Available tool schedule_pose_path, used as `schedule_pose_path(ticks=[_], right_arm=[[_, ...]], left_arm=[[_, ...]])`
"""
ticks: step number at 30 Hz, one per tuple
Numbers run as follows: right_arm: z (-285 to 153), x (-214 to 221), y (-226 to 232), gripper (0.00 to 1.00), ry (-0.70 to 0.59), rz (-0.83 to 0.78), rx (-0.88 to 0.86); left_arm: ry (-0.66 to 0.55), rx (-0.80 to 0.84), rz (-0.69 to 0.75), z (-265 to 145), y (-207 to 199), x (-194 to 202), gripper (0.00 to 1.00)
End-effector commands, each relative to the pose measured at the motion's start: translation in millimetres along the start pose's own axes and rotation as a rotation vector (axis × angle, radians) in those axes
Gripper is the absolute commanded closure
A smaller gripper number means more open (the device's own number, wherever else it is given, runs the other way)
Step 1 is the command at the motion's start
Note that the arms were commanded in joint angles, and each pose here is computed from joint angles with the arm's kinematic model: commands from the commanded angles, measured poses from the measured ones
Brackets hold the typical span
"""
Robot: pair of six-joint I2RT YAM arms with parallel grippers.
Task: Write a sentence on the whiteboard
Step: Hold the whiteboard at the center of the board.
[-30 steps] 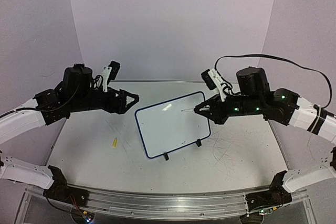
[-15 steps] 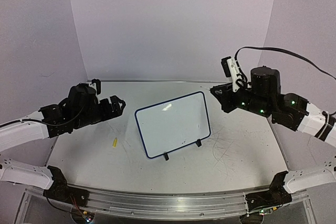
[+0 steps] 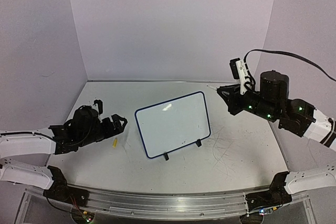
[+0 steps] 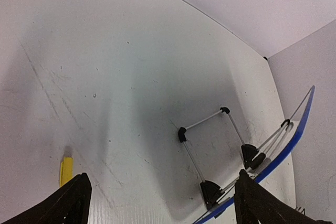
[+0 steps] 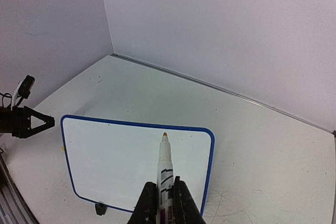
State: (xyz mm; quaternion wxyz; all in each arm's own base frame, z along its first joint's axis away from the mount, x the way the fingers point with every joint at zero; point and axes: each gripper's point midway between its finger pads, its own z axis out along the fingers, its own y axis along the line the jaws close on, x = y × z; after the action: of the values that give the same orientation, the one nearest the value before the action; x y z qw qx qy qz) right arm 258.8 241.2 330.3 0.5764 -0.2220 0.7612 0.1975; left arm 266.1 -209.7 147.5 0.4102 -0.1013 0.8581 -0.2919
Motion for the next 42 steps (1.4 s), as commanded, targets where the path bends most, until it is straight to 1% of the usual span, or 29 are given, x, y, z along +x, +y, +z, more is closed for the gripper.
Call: schedule_pose_path(ticks=[1,5,8,11,15,18,22,26,28,32,35,38,42], right_arm=[[6,-14,7,1.00,-0.003,-0.057,-0.017],[27,1,34,1.00,0.072,-0.067,-0.119],[31,6,60,1.00,0.076,-0.139,-0.186],[36,9,84,1.00,0.086,-0.195,-0.226],[47,19,111,1.00,0.115,-0.236,-0.277],[52,22,127,1.00,0.119,-0.263,-0.303],[56,20,142,1.00,0.096,-0.271,-0.356],[62,25,159,1.00,0.099,-0.311,-0.410],[64,25,163,1.00,0.095,-0.306,-0.419],[72,29,171,1.00,0.104,-0.310,-0.437],[76,29,173,1.00,0.105,-0.311,-0.434],[80,27,173,1.00,0.103,-0.314,-0.419],[81,24,179,1.00,0.093,-0.320,-0.447]], left_arm=[[-0.051,0.262,0.023,-6,-47,-10,0.04],[-0.003,0.305,0.084,4,-61,-3,0.04],[0.011,0.335,0.110,7,-64,4,0.08],[-0.004,0.435,0.120,0,-73,8,0.10],[0.016,0.499,0.156,4,-82,17,0.17],[0.034,0.621,0.169,-1,-98,25,0.22],[0.055,0.641,0.197,0,-97,34,0.27],[0.058,0.657,0.224,-2,-97,36,0.37],[0.054,0.665,0.227,-4,-98,35,0.45],[0.063,0.654,0.234,0,-92,36,0.58],[0.072,0.658,0.237,2,-88,34,0.58],[0.092,0.660,0.239,6,-84,36,0.53],[0.125,0.644,0.236,11,-75,46,0.50]])
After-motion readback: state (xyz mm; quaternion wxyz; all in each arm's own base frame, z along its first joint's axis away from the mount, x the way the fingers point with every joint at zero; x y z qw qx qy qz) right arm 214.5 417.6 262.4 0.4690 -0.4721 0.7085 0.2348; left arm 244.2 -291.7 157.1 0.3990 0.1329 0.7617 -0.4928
